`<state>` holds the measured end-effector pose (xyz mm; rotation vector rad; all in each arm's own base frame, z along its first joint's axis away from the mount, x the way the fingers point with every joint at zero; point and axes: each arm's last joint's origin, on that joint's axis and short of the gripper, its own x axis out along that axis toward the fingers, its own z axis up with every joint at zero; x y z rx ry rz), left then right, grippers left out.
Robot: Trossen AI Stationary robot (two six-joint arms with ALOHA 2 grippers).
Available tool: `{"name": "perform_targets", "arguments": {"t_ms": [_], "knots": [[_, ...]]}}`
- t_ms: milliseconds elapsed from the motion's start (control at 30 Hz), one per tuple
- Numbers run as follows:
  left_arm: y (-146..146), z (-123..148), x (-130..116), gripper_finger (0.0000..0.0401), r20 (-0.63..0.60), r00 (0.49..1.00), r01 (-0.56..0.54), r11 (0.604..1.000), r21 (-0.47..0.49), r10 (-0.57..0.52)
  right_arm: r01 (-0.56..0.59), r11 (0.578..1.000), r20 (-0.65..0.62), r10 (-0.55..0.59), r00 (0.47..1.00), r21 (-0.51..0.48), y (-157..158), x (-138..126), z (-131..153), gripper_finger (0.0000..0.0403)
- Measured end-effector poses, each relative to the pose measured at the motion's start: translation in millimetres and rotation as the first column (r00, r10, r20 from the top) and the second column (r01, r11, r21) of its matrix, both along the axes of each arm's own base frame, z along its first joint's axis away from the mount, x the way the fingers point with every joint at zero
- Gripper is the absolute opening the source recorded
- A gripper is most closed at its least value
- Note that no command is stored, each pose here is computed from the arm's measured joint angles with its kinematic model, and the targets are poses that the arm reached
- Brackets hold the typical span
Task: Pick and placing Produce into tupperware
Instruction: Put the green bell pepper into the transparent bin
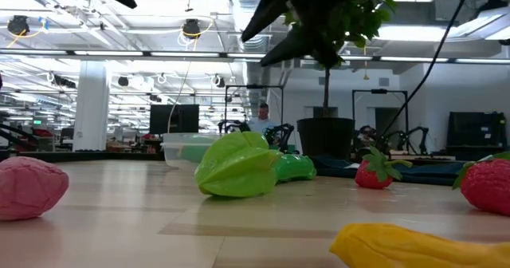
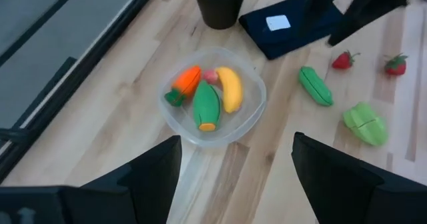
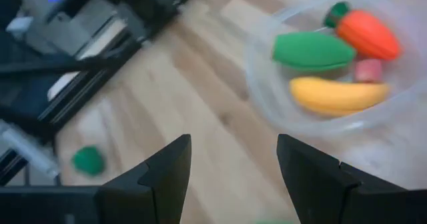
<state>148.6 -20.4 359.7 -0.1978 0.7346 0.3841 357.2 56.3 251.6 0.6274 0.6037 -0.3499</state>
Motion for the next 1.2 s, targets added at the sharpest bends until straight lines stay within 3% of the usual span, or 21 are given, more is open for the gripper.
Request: {"name": "perform_targets", "arguments": {"t_ms": [133, 267, 567, 700, 933, 1200], "knots": [[-5, -16, 8, 0.0272, -0.017, 0.999, 0.034, 0.998, -0.051, -0.035, -0.047, 0.999, -0.027, 0.047, 0.999, 0.013, 19, -15, 10, 0.0214], [-11, -39, 12, 0.0272, -0.089, 0.992, 0.079, 0.984, -0.163, -0.094, -0.085, 0.996, -0.050, 0.087, 0.995, 0.036, 38, -31, 18, 0.0214], [-36, -70, 5, 0.0272, -0.192, 0.932, 0.213, 0.893, -0.396, -0.307, -0.143, 0.985, -0.100, 0.153, 0.983, 0.098, 74, -61, 25, 0.0214], [-51, -73, 4, 0.0272, -0.147, 0.917, 0.277, 0.857, -0.434, -0.370, -0.154, 0.980, -0.127, 0.169, 0.977, 0.124, 88, -70, 23, 0.0214], [-88, -64, 3, 0.0272, 0.052, 0.886, 0.433, 0.783, -0.447, -0.461, -0.146, 0.978, -0.233, 0.178, 0.956, 0.147, 108, -91, 16, 0.0214], [-123, -83, 2, 0.0272, -0.039, 0.871, 0.418, 0.780, -0.466, -0.489, -0.102, 0.988, -0.375, 0.138, 0.917, 0.113, 123, -119, 7, 0.0214]]}}
